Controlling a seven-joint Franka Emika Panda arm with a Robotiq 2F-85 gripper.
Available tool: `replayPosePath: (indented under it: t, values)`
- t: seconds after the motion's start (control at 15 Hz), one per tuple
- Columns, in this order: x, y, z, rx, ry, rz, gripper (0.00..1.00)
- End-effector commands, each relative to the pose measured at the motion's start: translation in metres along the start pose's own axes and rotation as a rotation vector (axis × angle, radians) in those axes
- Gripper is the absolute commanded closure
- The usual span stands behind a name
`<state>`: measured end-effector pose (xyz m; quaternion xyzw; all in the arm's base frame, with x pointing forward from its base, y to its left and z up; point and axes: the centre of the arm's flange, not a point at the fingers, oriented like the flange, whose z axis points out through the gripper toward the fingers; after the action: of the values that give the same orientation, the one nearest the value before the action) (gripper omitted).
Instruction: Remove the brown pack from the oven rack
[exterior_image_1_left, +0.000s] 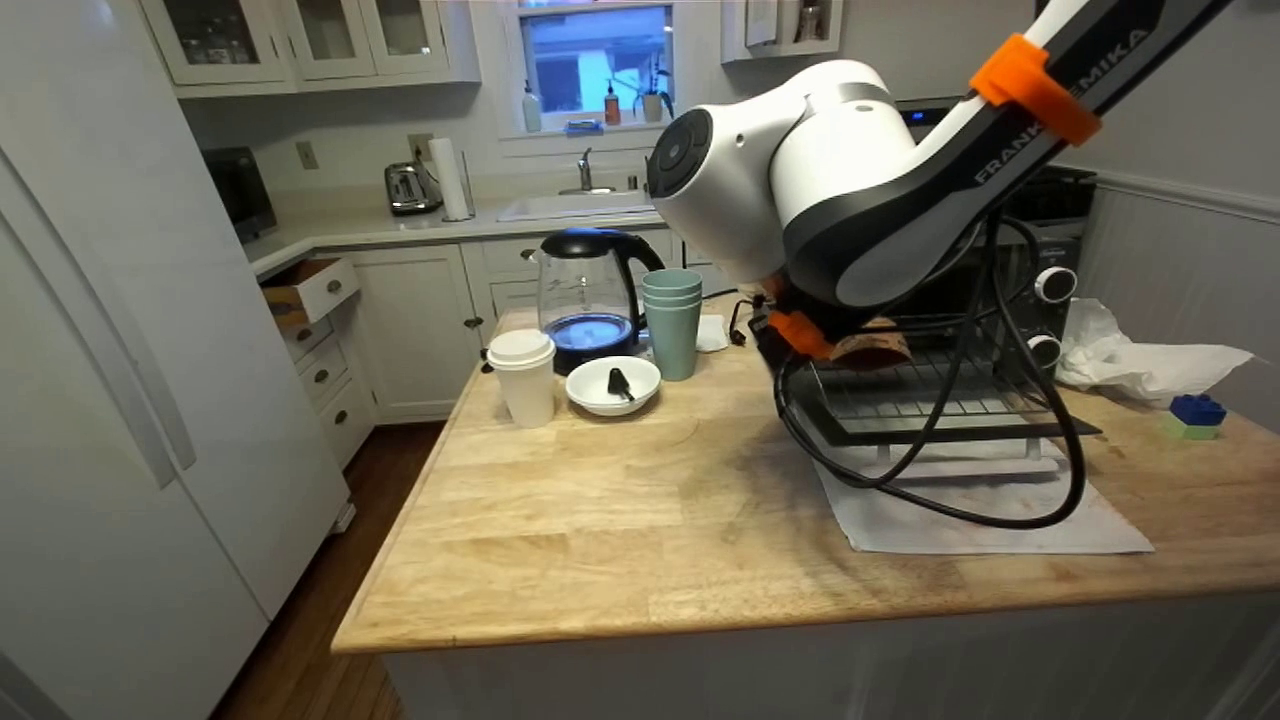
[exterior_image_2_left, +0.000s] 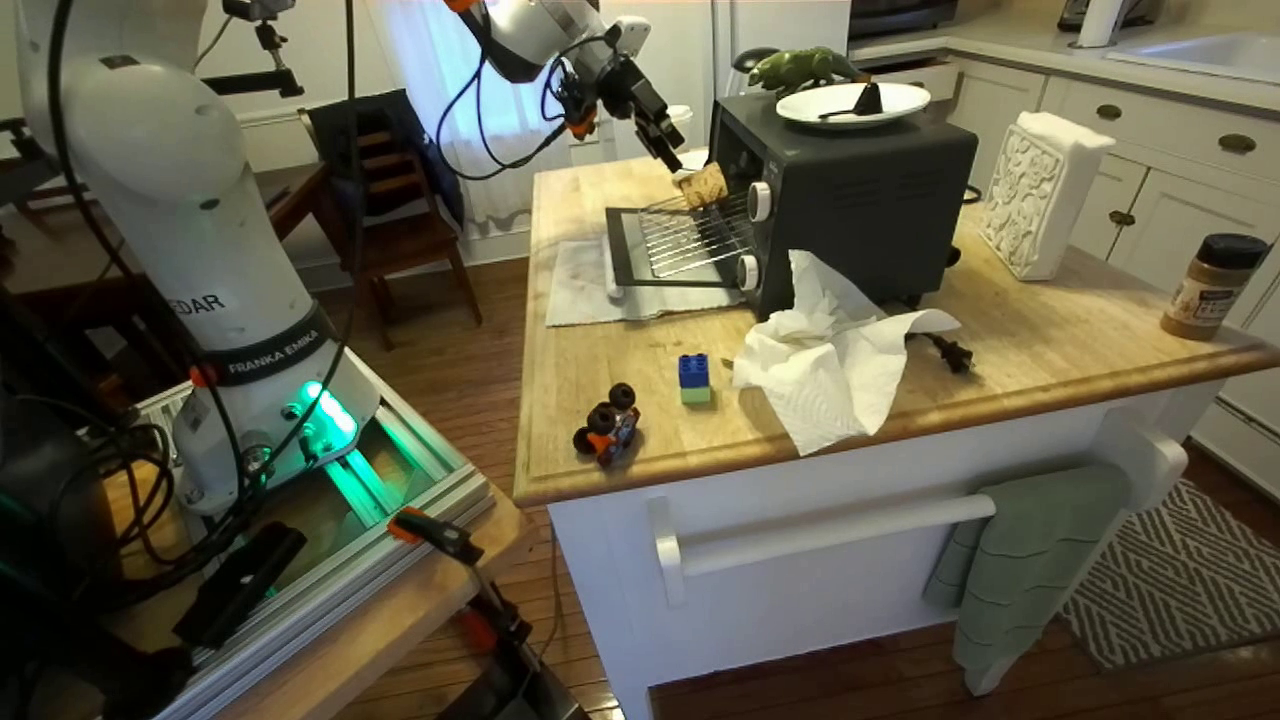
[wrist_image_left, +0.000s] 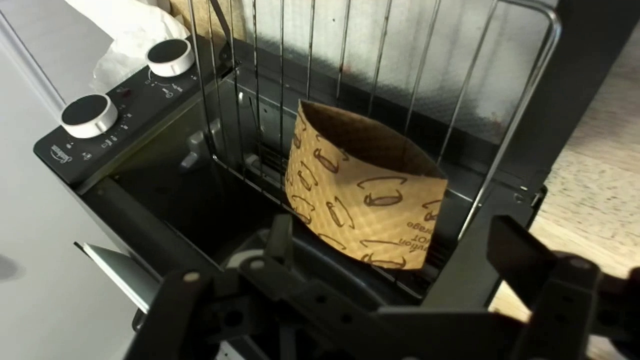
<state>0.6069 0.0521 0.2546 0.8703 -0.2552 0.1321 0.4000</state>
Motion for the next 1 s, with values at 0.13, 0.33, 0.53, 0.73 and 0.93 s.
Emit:
replayPosePath:
  t: [0.13,0.33,0.53,0.73,0.93]
  values:
    - [0.015,-0.012,0.019,-0.045,0.006,0.023,0.09]
    - [0.017,-0.016,0.029,-0.052,-0.001,0.025,0.16]
    - [0.018,-0.019,0.036,-0.061,-0.007,0.026,0.24]
    - [0.018,-0.02,0.04,-0.067,-0.01,0.028,0.24]
    - [0.019,-0.018,0.04,-0.067,-0.01,0.033,0.43]
